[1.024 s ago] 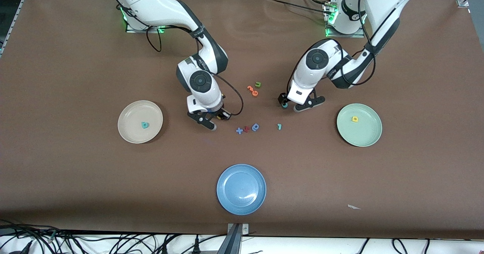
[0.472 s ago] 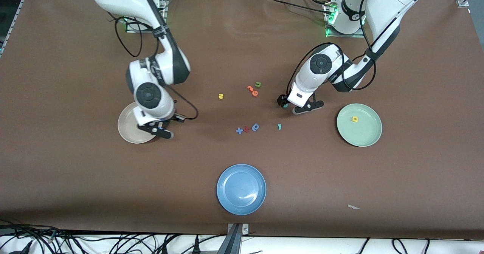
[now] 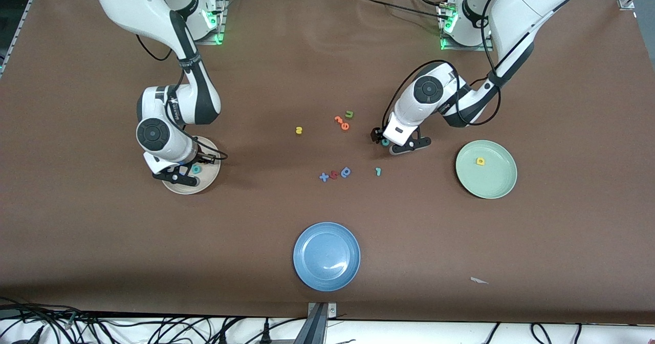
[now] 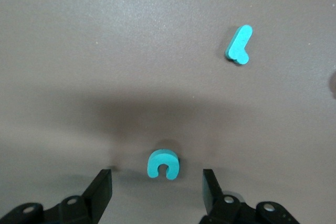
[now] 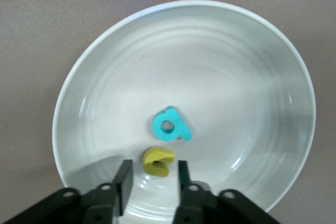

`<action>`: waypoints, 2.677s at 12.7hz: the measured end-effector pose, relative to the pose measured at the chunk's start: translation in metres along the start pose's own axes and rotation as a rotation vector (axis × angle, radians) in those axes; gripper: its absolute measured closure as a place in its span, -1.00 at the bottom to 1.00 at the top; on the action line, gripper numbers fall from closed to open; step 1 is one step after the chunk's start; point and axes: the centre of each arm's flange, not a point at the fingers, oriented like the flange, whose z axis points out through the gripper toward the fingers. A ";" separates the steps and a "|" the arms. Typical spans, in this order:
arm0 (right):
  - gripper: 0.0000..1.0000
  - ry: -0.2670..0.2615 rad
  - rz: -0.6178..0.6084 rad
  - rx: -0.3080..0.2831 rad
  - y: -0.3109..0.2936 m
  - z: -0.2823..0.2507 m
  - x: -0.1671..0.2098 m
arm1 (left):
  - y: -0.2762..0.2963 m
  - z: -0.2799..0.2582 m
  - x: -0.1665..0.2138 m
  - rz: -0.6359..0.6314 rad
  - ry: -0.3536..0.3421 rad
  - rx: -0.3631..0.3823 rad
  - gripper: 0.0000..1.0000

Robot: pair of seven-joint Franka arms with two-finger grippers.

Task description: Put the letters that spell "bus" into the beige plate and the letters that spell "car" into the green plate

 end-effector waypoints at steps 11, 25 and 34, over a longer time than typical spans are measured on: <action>-0.58 -0.023 0.243 0.170 -0.196 -0.047 -0.139 | 0.000 0.007 0.003 0.031 -0.016 -0.002 0.24; 0.37 0.021 0.179 0.176 -0.252 0.017 -0.189 | -0.060 -0.096 0.065 -0.049 -0.038 0.067 0.45; 0.67 0.036 0.179 0.149 -0.231 -0.002 -0.161 | -0.243 -0.124 0.167 -0.050 -0.073 0.178 0.45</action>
